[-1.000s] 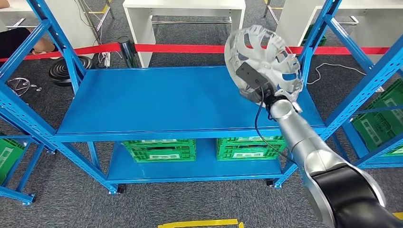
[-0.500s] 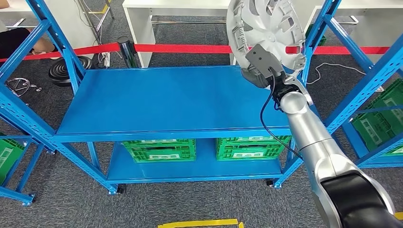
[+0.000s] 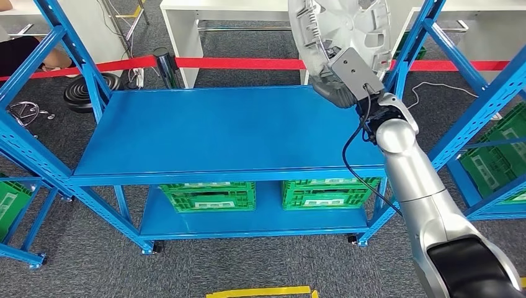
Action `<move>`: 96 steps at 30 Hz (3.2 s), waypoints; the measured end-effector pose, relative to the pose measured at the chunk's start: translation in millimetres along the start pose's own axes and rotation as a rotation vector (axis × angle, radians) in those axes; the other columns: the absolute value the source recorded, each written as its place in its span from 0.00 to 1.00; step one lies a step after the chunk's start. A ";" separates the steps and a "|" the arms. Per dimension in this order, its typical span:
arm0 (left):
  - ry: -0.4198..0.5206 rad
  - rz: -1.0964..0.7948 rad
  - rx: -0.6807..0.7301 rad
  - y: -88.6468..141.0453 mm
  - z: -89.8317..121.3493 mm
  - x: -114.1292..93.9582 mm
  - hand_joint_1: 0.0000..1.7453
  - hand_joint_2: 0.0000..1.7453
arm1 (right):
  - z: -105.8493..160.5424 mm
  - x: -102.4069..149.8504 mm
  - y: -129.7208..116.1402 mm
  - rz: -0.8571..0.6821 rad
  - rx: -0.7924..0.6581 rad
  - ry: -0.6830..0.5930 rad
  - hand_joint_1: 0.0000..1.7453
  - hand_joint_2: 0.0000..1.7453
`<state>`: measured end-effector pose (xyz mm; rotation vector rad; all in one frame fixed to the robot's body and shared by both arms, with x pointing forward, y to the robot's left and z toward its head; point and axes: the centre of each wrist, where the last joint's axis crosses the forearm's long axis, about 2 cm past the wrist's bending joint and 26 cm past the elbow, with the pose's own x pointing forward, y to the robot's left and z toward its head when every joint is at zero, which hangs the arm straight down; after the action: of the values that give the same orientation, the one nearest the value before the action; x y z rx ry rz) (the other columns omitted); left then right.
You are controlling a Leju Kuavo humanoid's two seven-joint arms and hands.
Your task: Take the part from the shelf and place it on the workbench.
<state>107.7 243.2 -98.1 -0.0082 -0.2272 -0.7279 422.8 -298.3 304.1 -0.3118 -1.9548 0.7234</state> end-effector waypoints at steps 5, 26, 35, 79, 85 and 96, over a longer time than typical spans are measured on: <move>0.003 -0.001 0.002 0.0 0.0 -0.1 0.00 0.00 | 4.9 9.4 4.3 0.000 0.015 -0.051 1.00 1.00; 0.009 0.021 0.010 -2.6 -0.1 -2.7 0.00 1.00 | 36.7 76.0 99.9 0.204 0.198 -0.374 1.00 1.00; 0.013 0.025 0.011 -4.5 -0.2 -4.8 0.00 1.00 | 42.2 96.3 115.7 0.202 0.231 -0.429 1.00 1.00; 0.026 0.151 0.025 -8.6 -0.2 -11.4 0.00 1.00 | 47.9 107.8 127.3 0.207 0.185 -0.525 1.00 1.00; 0.032 0.158 0.027 -7.6 -0.2 -12.8 0.00 1.00 | 46.4 112.8 130.6 0.192 0.184 -0.541 1.00 1.00; 0.025 0.145 0.032 -3.2 -0.2 -9.5 0.00 1.00 | 48.1 115.2 136.5 0.184 0.194 -0.534 1.00 1.00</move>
<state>98.7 247.1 -100.5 0.0146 -0.2120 -0.5801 313.6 -149.8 288.0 -0.1922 -2.3484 1.2027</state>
